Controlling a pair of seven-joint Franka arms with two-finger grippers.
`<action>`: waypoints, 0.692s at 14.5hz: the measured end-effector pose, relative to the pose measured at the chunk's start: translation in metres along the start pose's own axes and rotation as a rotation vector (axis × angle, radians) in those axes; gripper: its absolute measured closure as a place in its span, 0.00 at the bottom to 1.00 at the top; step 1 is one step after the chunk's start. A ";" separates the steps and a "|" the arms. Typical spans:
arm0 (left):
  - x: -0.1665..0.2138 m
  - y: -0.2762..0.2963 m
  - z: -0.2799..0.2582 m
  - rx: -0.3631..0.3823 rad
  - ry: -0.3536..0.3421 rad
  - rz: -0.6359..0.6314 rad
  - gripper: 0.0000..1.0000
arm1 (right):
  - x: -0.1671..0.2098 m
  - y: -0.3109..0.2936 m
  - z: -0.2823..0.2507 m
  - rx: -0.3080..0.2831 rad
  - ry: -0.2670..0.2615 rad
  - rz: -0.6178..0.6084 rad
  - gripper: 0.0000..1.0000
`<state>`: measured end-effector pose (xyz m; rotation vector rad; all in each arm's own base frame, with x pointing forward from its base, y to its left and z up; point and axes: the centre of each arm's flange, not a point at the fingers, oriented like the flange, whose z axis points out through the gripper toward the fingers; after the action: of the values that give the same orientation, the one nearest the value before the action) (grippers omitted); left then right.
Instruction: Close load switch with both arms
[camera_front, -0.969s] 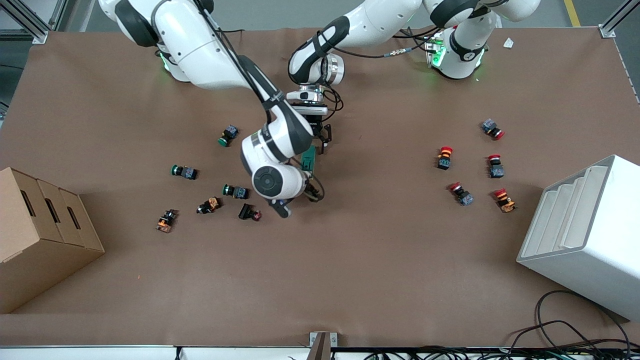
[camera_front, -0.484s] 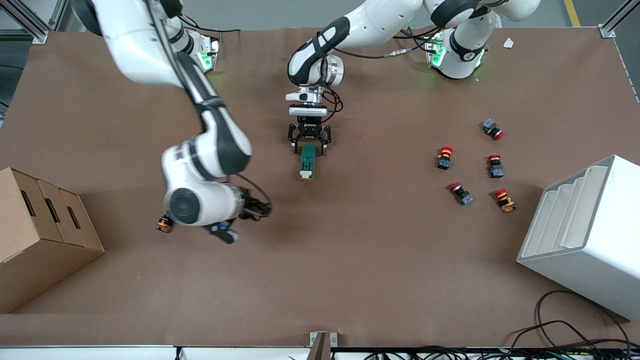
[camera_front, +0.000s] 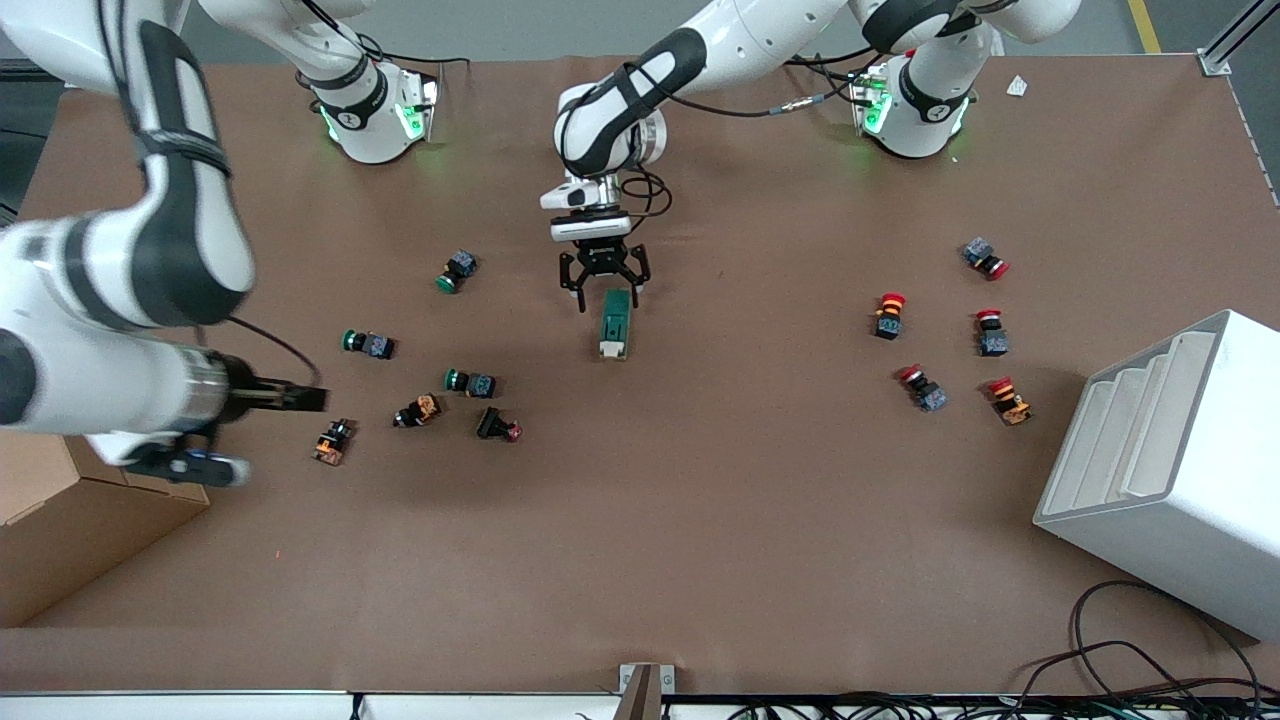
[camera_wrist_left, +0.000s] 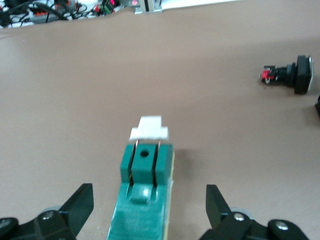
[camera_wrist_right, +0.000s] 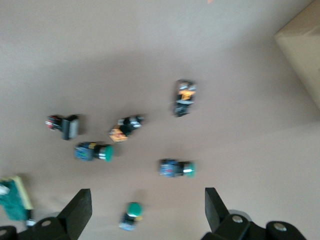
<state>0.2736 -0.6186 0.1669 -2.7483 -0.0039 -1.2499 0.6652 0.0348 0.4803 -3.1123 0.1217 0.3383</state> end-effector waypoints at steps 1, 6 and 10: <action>0.020 0.006 -0.009 0.009 -0.032 -0.003 0.00 | -0.005 0.026 -0.014 -0.003 0.016 -0.031 0.00; 0.136 -0.003 -0.042 0.035 -0.214 -0.034 0.00 | -0.014 0.092 -0.032 -0.025 0.027 -0.040 0.00; 0.266 -0.061 -0.063 -0.002 -0.402 -0.055 0.00 | -0.018 0.088 -0.044 -0.019 0.027 -0.047 0.00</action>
<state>0.3982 -0.5781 0.4142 -2.9660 -0.1162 -0.6864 0.6502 -0.0522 0.5268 -3.1333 0.0461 0.2991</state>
